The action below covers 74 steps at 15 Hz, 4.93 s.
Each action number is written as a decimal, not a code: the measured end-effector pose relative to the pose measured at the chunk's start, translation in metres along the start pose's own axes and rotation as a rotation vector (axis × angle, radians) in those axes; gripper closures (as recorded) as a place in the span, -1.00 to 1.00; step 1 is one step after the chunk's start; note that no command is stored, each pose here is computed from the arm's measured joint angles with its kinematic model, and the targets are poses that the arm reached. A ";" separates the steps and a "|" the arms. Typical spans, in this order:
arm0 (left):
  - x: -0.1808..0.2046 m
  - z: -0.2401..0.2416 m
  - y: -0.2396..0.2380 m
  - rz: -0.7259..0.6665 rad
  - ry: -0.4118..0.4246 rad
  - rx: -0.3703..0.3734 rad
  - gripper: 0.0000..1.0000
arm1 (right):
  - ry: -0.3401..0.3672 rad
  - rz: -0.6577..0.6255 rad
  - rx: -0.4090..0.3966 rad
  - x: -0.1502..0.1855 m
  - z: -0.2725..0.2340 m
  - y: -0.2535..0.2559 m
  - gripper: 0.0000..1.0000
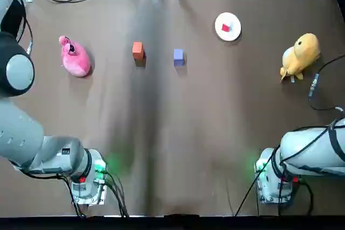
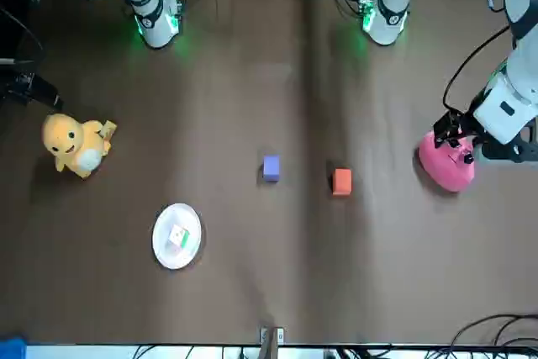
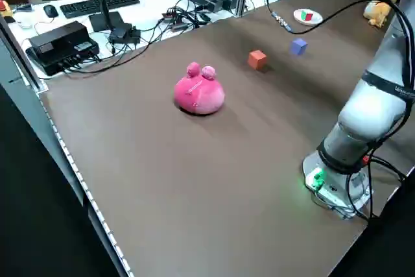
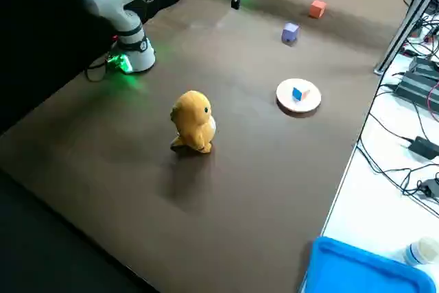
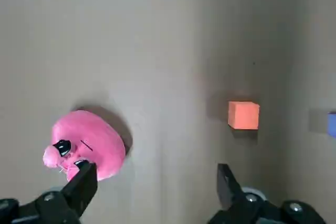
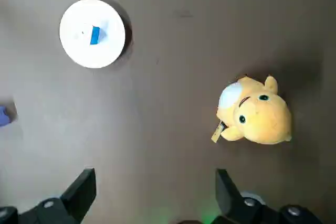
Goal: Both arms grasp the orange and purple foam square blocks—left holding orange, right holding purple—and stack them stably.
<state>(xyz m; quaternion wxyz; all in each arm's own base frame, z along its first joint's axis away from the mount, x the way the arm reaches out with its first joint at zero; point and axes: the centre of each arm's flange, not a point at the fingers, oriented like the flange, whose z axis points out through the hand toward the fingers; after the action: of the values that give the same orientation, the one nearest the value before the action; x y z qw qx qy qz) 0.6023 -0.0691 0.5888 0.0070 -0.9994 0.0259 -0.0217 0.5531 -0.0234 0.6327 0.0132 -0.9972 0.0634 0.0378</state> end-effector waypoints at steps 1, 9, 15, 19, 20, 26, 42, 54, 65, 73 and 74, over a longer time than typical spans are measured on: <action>0.000 0.001 0.000 0.003 -0.001 0.000 -1.00 | -0.009 -0.005 -0.001 -0.001 0.001 -0.002 -1.00; 0.008 0.030 0.004 0.008 -0.051 -0.003 -1.00 | -0.012 -0.020 -0.002 -0.002 0.001 -0.010 -1.00; 0.011 0.155 0.038 0.058 -0.096 -0.025 -1.00 | -0.035 -0.108 -0.009 -0.011 0.007 -0.058 -1.00; -0.019 0.239 0.070 0.036 -0.045 -0.046 -1.00 | -0.047 -0.213 -0.010 -0.009 0.036 -0.125 -1.00; -0.028 0.256 0.078 0.012 -0.032 -0.054 -1.00 | -0.053 -0.216 -0.011 -0.006 0.049 -0.145 -1.00; -0.052 0.327 0.125 -0.064 -0.031 -0.084 -0.99 | -0.071 -0.221 -0.020 0.006 0.161 -0.281 -1.00; -0.030 0.291 0.063 0.404 -0.199 -0.138 -1.00 | -0.108 0.205 0.001 -0.019 0.261 -0.393 -1.00; 0.002 0.373 0.071 1.075 -0.066 -0.656 -1.00 | -0.167 1.029 0.038 -0.030 0.304 -0.434 -1.00; 0.005 0.380 0.053 1.163 0.212 -0.927 -1.00 | -0.165 1.513 0.148 -0.040 0.362 -0.482 -1.00; -0.001 0.405 0.055 1.360 0.637 -1.029 -1.00 | -0.163 1.532 0.166 -0.053 0.416 -0.503 -1.00; -0.001 0.408 0.054 1.399 0.713 -1.022 -1.00 | -0.156 1.528 0.165 -0.052 0.417 -0.503 -1.00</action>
<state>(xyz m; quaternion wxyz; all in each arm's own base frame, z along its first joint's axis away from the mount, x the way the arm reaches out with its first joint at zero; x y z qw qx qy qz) 0.6159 -0.1177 0.1805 -0.4298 -0.5731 0.6282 -0.3036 0.5345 0.4948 0.2314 0.0624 -0.6667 0.7357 0.1019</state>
